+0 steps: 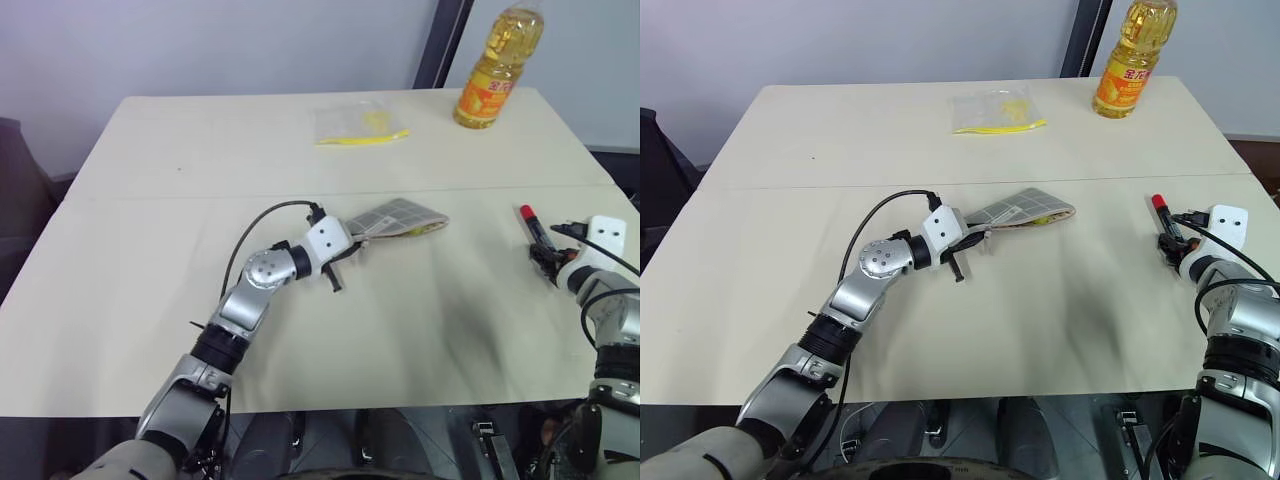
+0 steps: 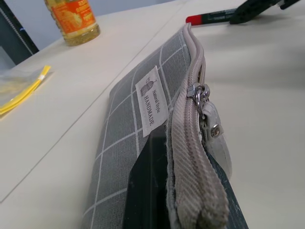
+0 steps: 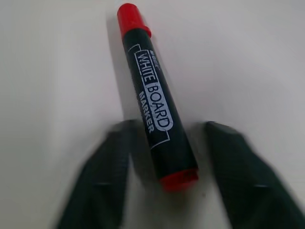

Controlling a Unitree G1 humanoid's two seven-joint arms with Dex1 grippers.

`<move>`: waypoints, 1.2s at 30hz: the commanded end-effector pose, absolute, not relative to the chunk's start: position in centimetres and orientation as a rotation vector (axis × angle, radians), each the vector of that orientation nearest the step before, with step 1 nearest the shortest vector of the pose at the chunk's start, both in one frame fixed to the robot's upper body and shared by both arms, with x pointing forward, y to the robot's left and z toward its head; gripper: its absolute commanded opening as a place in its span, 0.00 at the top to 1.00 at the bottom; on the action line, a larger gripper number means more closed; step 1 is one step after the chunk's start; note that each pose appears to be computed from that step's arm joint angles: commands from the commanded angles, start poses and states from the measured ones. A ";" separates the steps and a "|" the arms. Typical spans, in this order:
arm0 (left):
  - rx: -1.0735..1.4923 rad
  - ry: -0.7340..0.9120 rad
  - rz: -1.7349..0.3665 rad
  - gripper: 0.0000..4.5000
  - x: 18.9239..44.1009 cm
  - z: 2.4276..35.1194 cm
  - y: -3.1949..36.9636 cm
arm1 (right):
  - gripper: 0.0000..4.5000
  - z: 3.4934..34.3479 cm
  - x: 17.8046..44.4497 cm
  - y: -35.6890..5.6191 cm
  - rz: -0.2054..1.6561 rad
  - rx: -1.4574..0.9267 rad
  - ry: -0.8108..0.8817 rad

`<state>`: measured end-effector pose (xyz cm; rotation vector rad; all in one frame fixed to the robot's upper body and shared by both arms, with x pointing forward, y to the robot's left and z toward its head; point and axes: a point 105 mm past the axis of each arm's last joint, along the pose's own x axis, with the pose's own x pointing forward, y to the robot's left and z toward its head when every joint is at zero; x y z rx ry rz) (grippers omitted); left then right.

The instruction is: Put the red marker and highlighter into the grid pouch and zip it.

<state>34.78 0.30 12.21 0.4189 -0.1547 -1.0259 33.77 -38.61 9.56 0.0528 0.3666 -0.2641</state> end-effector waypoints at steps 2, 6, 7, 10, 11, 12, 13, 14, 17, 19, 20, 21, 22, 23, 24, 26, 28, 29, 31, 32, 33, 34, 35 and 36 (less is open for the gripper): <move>0.408 -0.198 -0.999 1.00 34.7 13.4 0.7 | 0.91 10.6 34.0 -38.3 -0.227 -0.016 0.341; 0.408 -0.197 -0.979 1.00 35.2 13.6 1.1 | 0.91 12.8 32.8 -36.5 -0.119 -0.138 0.312; 0.408 -0.197 -0.976 1.00 35.3 13.7 1.2 | 0.91 13.1 32.5 -36.0 -0.095 -0.165 0.311; 0.409 -0.206 -0.966 1.00 35.9 14.2 1.6 | 0.91 15.4 30.1 -32.3 0.111 -0.269 0.281; 0.408 -0.211 -0.970 1.00 36.0 14.3 1.6 | 0.91 16.1 29.2 -30.9 0.179 -0.297 0.266; 0.408 -0.215 -0.977 1.00 36.0 14.4 1.7 | 0.91 16.6 28.5 -29.9 0.227 -0.314 0.257; 0.412 -0.220 -0.987 1.00 36.1 14.5 1.7 | 0.91 17.1 27.7 -28.6 0.285 -0.336 0.244; 0.415 -0.222 -0.996 1.00 36.1 14.6 1.7 | 0.91 17.3 27.1 -27.7 0.325 -0.346 0.241; 0.413 -0.229 -1.020 1.00 36.1 14.7 1.6 | 0.91 17.4 26.2 -26.0 0.388 -0.357 0.248; 0.408 -0.239 -1.043 1.00 35.9 14.9 1.3 | 0.91 17.2 26.1 -25.5 0.392 -0.366 0.256; 0.410 -0.243 -1.055 1.00 35.8 15.0 1.2 | 0.91 17.2 26.2 -25.2 0.397 -0.367 0.254; 0.412 -0.245 -1.065 1.00 35.7 15.0 1.0 | 0.91 17.2 26.2 -24.9 0.407 -0.363 0.252; 0.413 -0.245 -1.073 1.00 35.6 15.0 0.9 | 0.91 17.2 26.2 -24.7 0.415 -0.361 0.252; 0.413 -0.246 -1.077 1.00 35.5 15.0 0.8 | 0.91 17.1 26.2 -24.6 0.416 -0.362 0.254; 0.414 -0.248 -1.081 1.00 35.5 15.0 0.7 | 0.91 17.1 26.2 -24.6 0.416 -0.365 0.258; 0.415 -0.254 -1.085 1.00 35.4 15.1 0.6 | 0.91 16.7 26.2 -24.4 0.424 -0.380 0.277; 0.412 -0.257 -1.087 1.00 35.3 15.2 0.6 | 0.91 16.3 26.1 -24.1 0.437 -0.392 0.289; 0.410 -0.258 -1.087 1.00 35.3 15.3 0.6 | 0.91 16.1 26.1 -23.9 0.448 -0.399 0.296; 0.409 -0.261 -1.088 1.00 35.3 15.4 0.5 | 0.91 15.8 26.1 -23.7 0.459 -0.410 0.306; 0.409 -0.262 -1.087 1.00 35.3 15.4 0.6 | 0.91 15.7 26.1 -23.7 0.464 -0.424 0.315; 0.409 -0.264 -1.087 1.00 35.3 15.5 0.6 | 0.91 15.5 26.1 -23.6 0.468 -0.441 0.323; 0.408 -0.264 -1.088 1.00 35.3 15.5 0.6 | 0.91 15.5 26.1 -23.6 0.473 -0.452 0.327; 0.410 -0.265 -1.095 1.00 35.1 15.5 0.7 | 0.91 15.5 26.1 -23.5 0.478 -0.462 0.327; 0.420 -0.268 -1.108 1.00 34.9 15.4 0.7 | 0.91 15.5 26.1 -23.3 0.487 -0.481 0.329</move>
